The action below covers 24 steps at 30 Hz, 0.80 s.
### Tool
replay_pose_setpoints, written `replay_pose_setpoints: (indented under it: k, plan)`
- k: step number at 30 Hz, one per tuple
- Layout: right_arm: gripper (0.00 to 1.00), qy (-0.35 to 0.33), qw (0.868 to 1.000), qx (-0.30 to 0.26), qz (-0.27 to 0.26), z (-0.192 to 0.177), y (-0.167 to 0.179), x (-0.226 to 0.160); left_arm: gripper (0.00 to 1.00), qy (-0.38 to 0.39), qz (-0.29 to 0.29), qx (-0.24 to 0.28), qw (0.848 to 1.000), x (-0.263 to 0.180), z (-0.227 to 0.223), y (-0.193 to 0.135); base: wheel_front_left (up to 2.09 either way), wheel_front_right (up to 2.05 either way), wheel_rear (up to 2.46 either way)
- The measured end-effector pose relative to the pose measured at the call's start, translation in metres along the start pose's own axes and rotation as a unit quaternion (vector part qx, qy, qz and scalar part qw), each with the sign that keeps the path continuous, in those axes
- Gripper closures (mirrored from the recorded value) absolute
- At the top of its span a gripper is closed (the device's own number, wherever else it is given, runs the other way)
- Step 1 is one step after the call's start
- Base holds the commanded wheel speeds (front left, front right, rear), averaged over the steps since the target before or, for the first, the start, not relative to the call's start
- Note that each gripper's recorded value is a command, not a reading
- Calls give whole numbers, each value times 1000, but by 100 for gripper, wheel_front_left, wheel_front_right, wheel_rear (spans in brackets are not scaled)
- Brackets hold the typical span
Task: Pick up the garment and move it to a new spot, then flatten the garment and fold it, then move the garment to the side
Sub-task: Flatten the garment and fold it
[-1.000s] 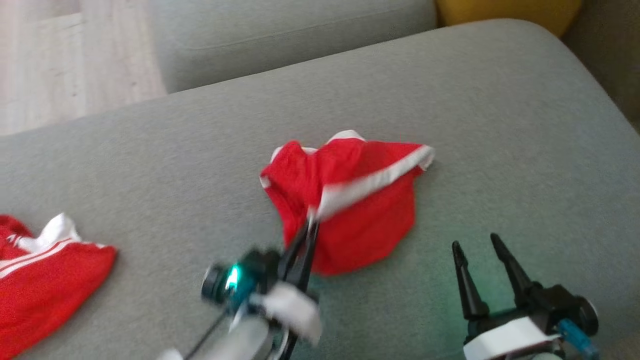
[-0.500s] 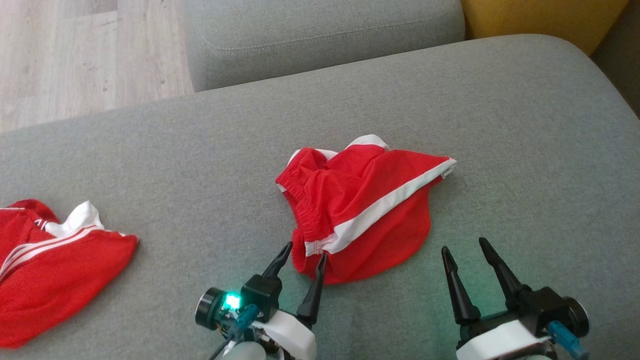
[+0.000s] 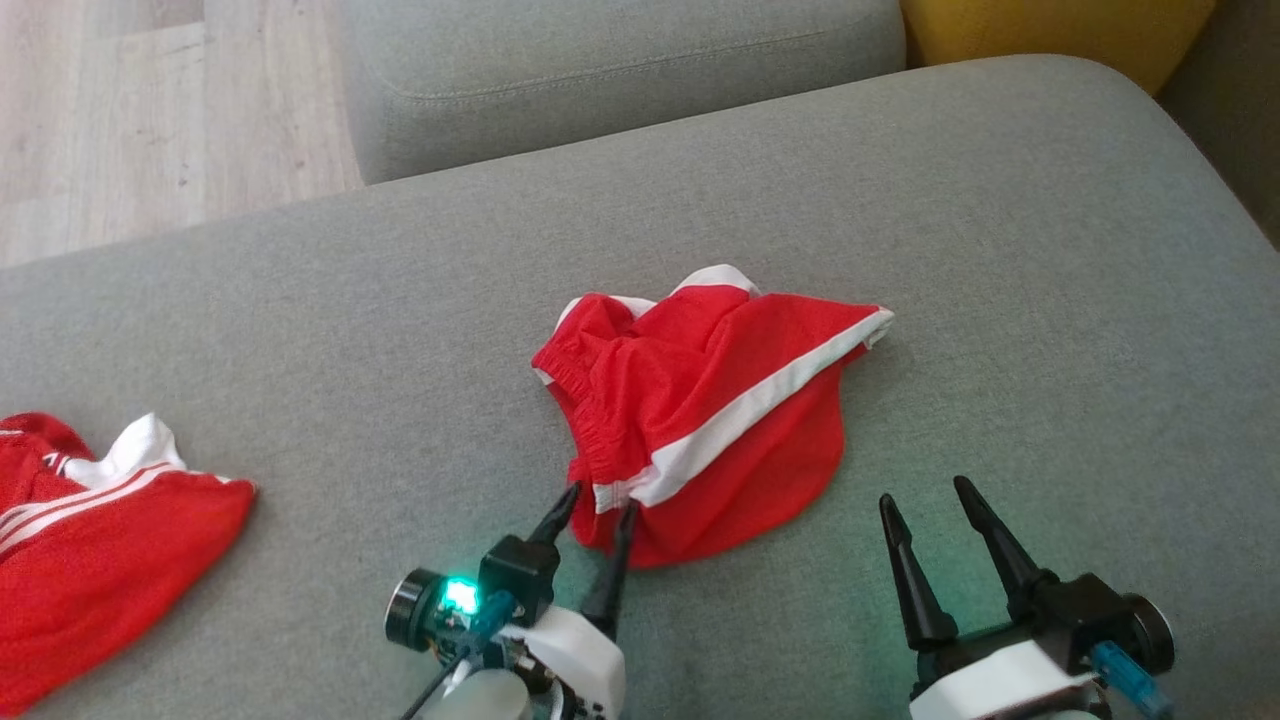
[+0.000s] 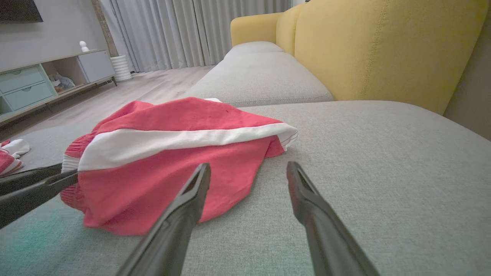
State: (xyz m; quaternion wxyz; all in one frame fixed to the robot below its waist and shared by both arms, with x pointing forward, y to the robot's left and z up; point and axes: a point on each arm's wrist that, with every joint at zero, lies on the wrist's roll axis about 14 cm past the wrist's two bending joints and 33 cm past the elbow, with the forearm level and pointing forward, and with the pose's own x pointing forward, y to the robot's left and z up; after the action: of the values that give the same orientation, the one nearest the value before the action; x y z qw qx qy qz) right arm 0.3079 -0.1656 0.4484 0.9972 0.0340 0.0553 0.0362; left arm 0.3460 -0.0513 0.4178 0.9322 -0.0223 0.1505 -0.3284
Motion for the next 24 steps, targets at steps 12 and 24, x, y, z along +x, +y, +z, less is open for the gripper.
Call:
replay_pose_setpoints:
  k: [12, 24]
  plan:
    - [0, 1, 1000, -1, 5, 0, 2, 4, 100, -28, 23, 1, 999, 3, 18, 13, 0, 0, 0]
    - [0, 10, 999, -3, 32, -5, 14, 17, 100, -59, 175, 22, 983, -54, 27, 114, 0, 0, 0]
